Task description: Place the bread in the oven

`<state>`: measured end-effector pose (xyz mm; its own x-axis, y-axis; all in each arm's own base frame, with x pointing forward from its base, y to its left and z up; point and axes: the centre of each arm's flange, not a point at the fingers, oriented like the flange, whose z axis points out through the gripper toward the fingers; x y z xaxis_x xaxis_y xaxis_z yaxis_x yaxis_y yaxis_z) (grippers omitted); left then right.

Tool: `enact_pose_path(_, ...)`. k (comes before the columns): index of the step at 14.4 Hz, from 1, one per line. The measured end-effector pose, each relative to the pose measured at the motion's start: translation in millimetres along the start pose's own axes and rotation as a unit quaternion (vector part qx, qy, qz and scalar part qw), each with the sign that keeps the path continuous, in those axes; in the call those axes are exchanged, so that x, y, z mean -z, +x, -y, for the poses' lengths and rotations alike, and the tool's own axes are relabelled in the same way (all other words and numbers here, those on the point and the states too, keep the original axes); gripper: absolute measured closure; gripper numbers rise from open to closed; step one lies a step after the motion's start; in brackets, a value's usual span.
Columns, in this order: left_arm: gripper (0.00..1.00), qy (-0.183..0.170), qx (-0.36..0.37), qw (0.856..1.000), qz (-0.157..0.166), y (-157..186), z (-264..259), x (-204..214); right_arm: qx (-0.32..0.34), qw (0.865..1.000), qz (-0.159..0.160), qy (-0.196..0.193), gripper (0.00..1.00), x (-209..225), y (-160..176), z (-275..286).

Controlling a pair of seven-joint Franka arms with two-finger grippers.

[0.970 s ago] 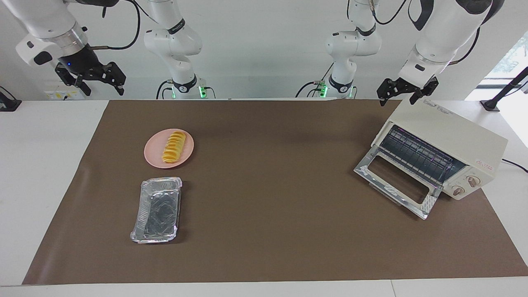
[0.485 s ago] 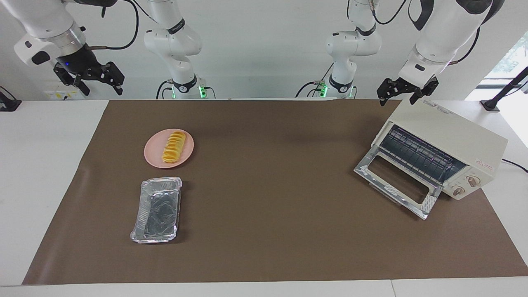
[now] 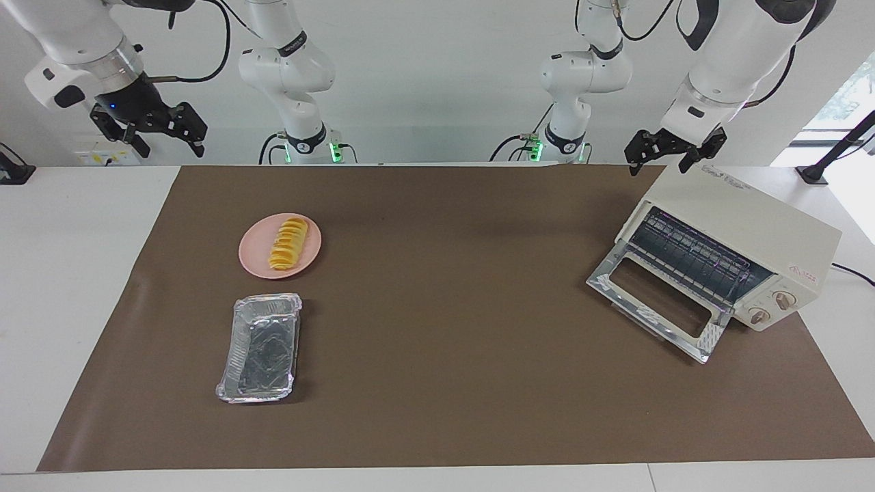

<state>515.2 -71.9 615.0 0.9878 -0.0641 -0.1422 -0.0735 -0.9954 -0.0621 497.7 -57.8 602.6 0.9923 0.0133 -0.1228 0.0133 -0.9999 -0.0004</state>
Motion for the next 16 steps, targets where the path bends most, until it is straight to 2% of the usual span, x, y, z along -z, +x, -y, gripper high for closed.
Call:
enact_pose_path(3,0.0,0.0,0.0,1.0,0.0,0.0,0.0,0.0,0.006,1.0,0.003,0.001,0.0,-59.6,-17.0,7.4)
enact_pose_path(5,0.0,0.0,0.0,1.0,0.0,0.0,0.0,0.0,0.01,1.0,0.006,0.002,0.0,-84.5,-23.2,13.3)
enact_pose_path(16,0.0,0.0,0.0,1.0,0.0,0.0,0.0,0.0,0.03,0.998,-0.059,0.01,0.0,-219.7,-16.5,66.5)
